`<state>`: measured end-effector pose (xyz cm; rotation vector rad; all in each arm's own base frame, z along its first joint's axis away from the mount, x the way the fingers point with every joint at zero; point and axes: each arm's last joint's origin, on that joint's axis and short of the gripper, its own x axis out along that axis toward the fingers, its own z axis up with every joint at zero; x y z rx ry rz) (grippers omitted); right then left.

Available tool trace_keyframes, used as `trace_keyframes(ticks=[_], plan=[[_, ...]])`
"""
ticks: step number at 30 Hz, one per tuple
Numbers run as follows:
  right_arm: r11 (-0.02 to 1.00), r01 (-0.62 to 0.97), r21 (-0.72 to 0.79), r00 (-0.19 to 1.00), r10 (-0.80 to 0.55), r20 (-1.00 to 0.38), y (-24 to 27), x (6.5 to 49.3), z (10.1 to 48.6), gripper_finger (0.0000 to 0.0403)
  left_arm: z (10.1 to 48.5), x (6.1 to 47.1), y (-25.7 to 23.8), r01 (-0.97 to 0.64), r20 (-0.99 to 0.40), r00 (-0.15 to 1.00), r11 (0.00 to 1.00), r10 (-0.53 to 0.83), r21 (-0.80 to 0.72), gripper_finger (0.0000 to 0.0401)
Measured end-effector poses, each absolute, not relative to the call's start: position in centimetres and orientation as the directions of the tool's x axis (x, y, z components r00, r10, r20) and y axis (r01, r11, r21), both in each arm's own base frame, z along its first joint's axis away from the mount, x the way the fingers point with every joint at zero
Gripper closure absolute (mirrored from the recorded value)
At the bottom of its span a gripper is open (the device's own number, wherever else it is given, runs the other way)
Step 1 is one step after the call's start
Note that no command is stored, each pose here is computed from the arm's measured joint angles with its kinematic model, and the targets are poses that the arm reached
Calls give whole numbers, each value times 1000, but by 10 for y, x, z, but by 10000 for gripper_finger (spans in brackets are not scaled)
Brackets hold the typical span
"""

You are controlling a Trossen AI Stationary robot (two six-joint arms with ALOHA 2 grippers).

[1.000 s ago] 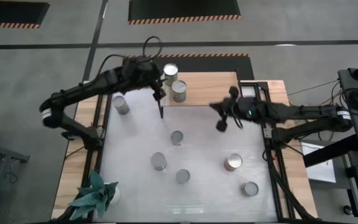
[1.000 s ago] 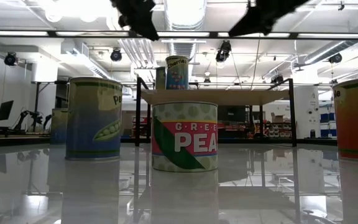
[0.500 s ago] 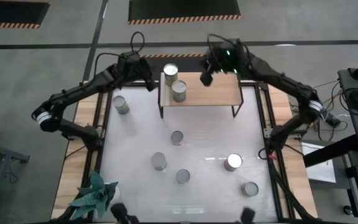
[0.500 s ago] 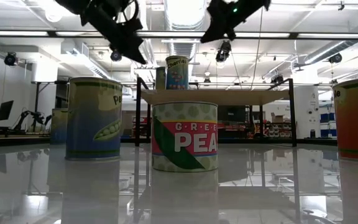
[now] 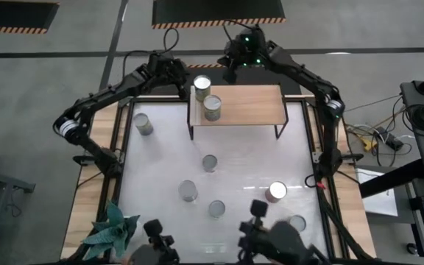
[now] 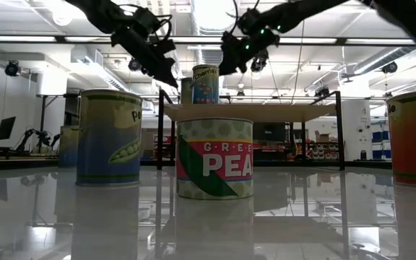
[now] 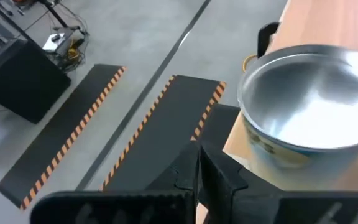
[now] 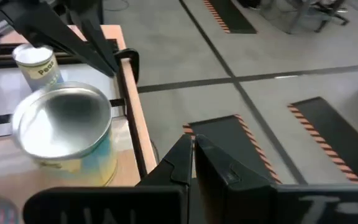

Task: Pick and place cans onto a shelf
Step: Put the canned carrots on the shelf

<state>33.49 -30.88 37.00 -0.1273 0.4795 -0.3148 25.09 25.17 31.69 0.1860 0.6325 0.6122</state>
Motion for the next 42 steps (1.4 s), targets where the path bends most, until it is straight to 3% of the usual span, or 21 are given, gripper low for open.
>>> trace_keyframes(ticks=[11,20,27,36,42], plan=[[983,154,-100,868,-183,-462,-329,348,342,394,314,265,260,-423,-531,692,871,489,250,401],[986,139,-87,854,-164,-494,-314,334,361,394,320,269,257,-411,-492,740,887,459,209,401],[988,134,-74,843,-153,-515,-308,330,364,394,344,255,246,-384,-568,685,889,456,250,401],[989,125,-77,834,-147,-532,-310,331,350,394,330,256,245,-313,-631,677,924,379,219,401],[989,124,-76,832,-145,-535,-310,332,348,394,327,267,253,-333,-580,717,921,386,202,401]])
